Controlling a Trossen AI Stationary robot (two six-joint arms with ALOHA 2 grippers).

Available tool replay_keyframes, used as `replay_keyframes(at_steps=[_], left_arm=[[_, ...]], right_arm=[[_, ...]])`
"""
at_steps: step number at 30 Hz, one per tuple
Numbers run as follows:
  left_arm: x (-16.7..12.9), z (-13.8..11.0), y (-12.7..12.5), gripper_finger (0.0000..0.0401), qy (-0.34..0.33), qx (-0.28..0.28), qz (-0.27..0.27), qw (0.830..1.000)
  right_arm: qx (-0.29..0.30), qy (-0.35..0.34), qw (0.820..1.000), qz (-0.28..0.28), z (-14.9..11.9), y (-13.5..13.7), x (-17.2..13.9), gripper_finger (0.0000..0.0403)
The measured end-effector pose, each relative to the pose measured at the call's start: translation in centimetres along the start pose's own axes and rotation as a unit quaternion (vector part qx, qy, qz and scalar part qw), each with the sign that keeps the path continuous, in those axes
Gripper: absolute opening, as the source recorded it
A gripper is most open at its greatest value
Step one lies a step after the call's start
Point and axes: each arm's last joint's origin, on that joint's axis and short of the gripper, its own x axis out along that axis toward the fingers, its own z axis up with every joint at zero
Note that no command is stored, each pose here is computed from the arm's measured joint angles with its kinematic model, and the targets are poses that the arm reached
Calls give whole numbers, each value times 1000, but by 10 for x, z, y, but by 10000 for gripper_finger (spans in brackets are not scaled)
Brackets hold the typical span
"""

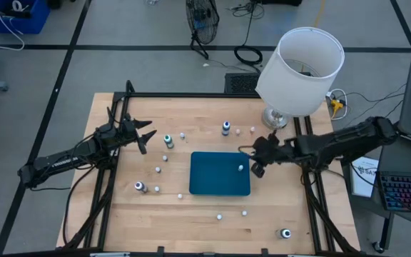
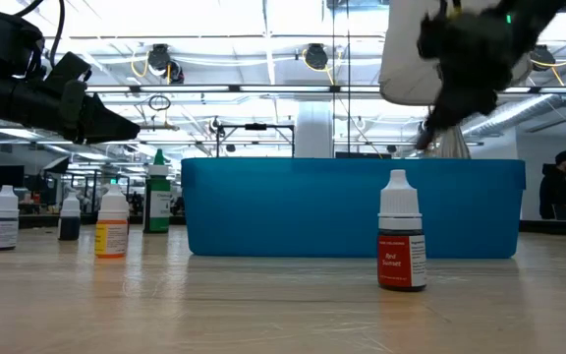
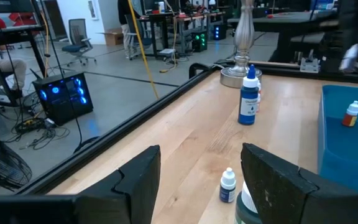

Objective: Pick & Place food coloring
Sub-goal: Put the small black food coloring bottle into the blue bin

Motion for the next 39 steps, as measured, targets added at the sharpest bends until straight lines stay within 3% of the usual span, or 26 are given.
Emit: replay_keyframes(at_steps=[8, 12, 17, 24, 39], left_arm=[[0, 0, 0, 225, 0, 0, 0, 1000], [0, 0, 0, 225, 0, 0, 0, 1000], [0, 0, 0, 225, 0, 0, 0, 1000], [0, 0, 0, 225, 0, 0, 0, 1000], [0, 0, 0, 225, 0, 0, 0, 1000]], right_arm=[[-86, 2, 996, 18, 37, 63, 4, 49], [-130, 69, 989, 3, 45, 92, 25, 49], [-154, 144, 977, 12, 35, 116, 66, 49], [-150, 239, 959, 25, 13, 122, 102, 49], [-127, 306, 943, -30, 5, 110, 95, 50]])
